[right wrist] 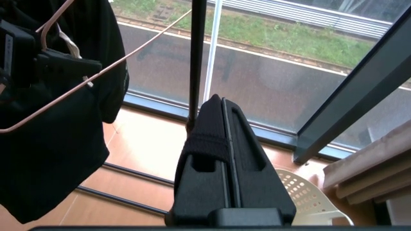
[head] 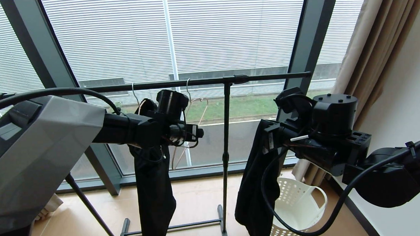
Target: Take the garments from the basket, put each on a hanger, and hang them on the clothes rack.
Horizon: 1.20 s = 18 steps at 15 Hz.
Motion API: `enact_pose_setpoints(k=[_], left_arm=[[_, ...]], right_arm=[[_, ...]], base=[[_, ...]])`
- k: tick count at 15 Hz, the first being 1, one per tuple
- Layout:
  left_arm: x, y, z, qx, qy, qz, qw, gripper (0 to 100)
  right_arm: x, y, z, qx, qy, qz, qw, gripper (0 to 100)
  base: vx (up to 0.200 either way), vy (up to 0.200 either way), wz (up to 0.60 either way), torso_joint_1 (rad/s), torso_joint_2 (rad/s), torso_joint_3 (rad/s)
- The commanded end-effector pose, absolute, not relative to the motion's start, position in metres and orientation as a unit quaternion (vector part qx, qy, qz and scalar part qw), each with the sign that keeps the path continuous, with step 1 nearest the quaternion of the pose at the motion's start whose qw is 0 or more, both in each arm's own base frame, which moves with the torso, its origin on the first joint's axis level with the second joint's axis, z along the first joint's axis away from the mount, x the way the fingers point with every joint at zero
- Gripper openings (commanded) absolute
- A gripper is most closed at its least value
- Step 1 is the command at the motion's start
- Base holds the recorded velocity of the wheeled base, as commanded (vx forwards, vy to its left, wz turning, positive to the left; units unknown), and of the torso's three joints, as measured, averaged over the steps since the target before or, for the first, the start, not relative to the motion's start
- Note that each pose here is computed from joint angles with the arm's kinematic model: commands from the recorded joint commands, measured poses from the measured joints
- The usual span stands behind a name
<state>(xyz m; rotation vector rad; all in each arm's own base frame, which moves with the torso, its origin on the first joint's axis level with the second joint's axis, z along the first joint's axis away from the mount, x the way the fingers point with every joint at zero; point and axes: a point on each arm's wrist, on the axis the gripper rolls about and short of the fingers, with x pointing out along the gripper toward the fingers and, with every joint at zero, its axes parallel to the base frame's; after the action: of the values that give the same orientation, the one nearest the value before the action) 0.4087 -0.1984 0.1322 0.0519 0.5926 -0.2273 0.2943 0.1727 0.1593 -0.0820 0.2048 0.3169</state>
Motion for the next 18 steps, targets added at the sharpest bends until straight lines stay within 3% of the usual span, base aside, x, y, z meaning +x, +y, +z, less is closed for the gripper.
enact_pose_setpoints(k=[1, 6, 7, 15, 18], left_arm=[[0.412, -0.199, 0.127, 0.027, 0.295, -0.110, 0.949, 100], [0.415, -0.200, 0.124, 0.026, 0.295, -0.109, 0.949, 100], [0.415, -0.200, 0.124, 0.026, 0.295, -0.109, 0.949, 0], [0.414, -0.200, 0.127, 0.024, 0.293, -0.110, 0.950, 0], [0.408, -0.198, 0.145, 0.019, 0.276, -0.112, 0.954, 0]], right_arm=[[0.294, 0.173, 0.159, -0.041, 0.102, 0.158, 0.981, 0], [0.294, 0.173, 0.159, -0.041, 0.102, 0.158, 0.981, 0], [0.294, 0.173, 0.159, -0.041, 0.102, 0.158, 0.981, 0], [0.294, 0.173, 0.158, -0.042, 0.104, 0.158, 0.981, 0], [0.293, 0.172, 0.160, -0.041, 0.101, 0.158, 0.981, 0]], base=[[0.000, 0.000, 0.00, 0.000, 0.00, 0.000], [0.000, 0.000, 0.00, 0.000, 0.00, 0.000], [0.000, 0.000, 0.00, 0.000, 0.00, 0.000], [0.000, 0.000, 0.00, 0.000, 0.00, 0.000], [0.000, 0.000, 0.00, 0.000, 0.00, 0.000]])
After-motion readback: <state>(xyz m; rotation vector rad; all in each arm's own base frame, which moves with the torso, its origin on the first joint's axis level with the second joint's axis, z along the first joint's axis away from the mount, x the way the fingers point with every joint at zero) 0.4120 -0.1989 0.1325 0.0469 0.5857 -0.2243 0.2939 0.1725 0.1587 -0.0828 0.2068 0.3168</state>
